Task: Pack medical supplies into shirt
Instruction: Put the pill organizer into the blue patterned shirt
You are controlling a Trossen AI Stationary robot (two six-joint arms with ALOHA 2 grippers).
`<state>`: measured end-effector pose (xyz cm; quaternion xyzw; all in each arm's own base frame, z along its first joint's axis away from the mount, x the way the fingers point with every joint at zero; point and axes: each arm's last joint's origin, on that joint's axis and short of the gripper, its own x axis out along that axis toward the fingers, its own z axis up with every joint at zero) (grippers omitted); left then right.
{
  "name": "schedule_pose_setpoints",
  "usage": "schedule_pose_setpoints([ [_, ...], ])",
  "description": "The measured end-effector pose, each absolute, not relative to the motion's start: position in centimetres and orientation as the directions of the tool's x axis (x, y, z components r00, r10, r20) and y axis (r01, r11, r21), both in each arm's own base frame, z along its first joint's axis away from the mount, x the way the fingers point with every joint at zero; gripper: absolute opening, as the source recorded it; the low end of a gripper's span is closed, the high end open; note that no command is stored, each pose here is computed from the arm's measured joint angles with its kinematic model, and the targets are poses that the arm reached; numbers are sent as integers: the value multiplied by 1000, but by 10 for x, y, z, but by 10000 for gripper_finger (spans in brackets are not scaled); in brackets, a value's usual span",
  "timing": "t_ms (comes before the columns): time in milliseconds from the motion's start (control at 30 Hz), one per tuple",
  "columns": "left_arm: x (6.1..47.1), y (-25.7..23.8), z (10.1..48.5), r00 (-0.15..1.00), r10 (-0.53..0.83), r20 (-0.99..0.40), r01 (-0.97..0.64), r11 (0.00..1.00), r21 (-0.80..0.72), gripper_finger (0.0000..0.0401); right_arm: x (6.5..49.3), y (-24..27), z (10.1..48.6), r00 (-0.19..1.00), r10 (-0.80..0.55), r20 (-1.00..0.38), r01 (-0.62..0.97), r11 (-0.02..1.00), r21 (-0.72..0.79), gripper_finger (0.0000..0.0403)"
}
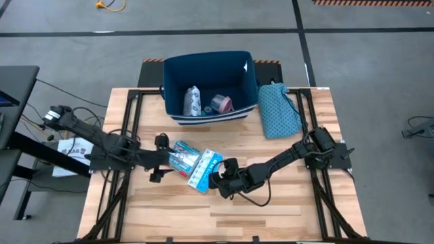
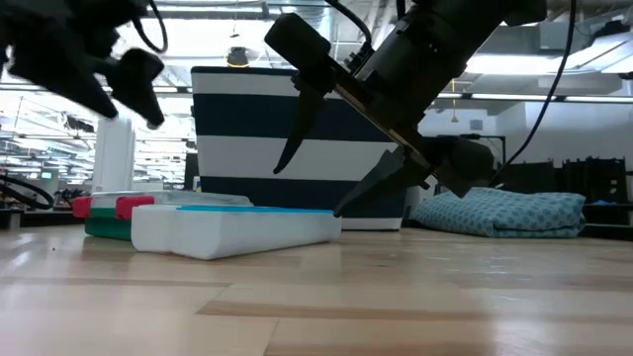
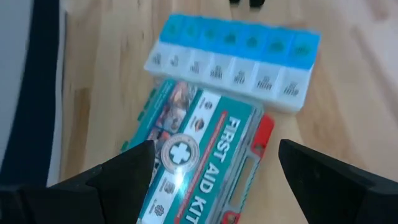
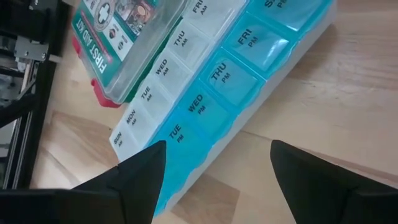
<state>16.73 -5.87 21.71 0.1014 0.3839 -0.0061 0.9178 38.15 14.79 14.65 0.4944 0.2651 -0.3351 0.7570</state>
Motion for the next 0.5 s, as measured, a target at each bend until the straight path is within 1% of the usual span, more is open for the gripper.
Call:
schedule_pose_setpoints([
  [133, 184, -62, 205, 688, 79, -721, 94, 976, 197, 334, 382, 146, 147, 634, -248, -732, 770, 282, 572, 282],
  [233, 193, -67, 199, 690, 33, -723, 146, 972, 183, 334, 383, 145, 147, 634, -248, -732, 771, 281, 572, 282],
  [333, 197, -71, 196, 686, 7, -727, 181, 967, 180, 334, 382, 146, 146, 633, -242, -735, 771, 282, 571, 282],
  [500, 199, -72, 196, 703, 13, -711, 177, 965, 193, 334, 382, 146, 146, 631, -228, -741, 772, 283, 570, 282],
])
